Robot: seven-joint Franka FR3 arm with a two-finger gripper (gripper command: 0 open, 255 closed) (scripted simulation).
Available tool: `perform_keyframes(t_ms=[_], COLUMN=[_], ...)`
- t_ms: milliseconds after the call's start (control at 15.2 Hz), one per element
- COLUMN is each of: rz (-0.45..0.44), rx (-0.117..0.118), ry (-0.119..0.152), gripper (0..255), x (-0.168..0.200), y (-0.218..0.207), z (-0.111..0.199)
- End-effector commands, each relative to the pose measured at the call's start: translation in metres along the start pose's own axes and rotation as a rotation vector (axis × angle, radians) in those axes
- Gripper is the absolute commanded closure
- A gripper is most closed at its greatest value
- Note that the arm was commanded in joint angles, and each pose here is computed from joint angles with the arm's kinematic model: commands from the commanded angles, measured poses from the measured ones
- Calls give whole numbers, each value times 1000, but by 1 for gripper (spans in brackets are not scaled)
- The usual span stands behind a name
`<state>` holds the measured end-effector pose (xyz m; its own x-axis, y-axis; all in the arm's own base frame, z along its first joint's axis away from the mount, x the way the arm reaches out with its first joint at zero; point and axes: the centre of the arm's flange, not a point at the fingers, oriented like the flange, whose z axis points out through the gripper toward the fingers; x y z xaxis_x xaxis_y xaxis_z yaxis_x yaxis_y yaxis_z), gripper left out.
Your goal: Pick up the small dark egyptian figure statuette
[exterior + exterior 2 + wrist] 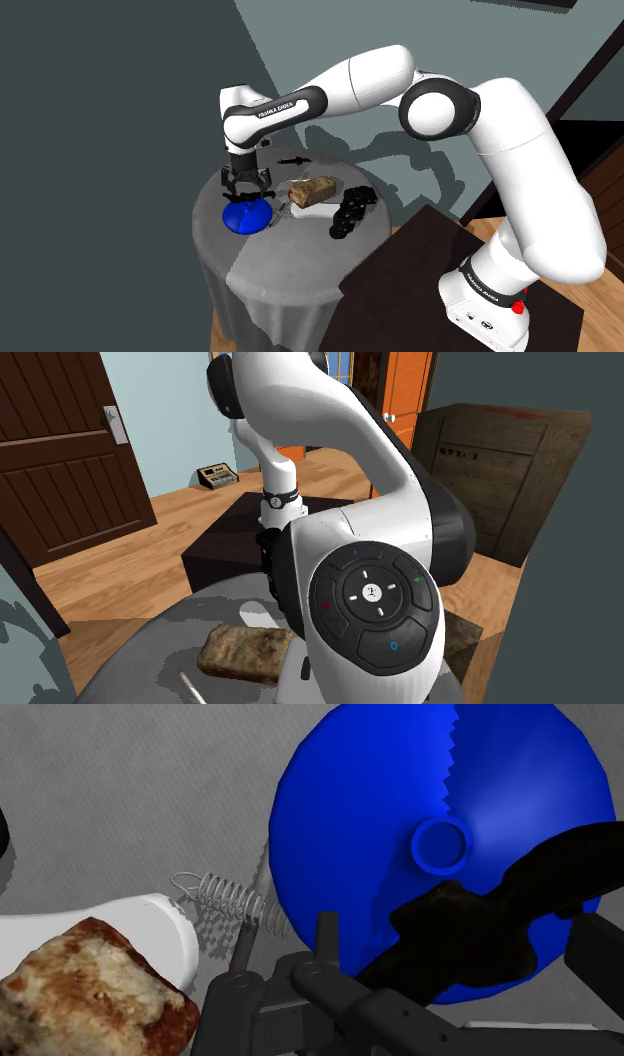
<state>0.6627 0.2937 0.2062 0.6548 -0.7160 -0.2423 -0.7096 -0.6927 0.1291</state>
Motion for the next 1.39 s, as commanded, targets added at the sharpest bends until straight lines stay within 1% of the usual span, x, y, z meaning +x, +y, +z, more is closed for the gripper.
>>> perform_keyframes(t_ms=[0, 66, 660, 1320], rz=[0, 0, 0, 0], rx=[0, 0, 0, 0], ry=[0, 0, 0, 0], gripper=[0, 255, 255, 255], x=[0, 0, 0, -13], y=[0, 0, 0, 7], z=[4, 4, 4, -47])
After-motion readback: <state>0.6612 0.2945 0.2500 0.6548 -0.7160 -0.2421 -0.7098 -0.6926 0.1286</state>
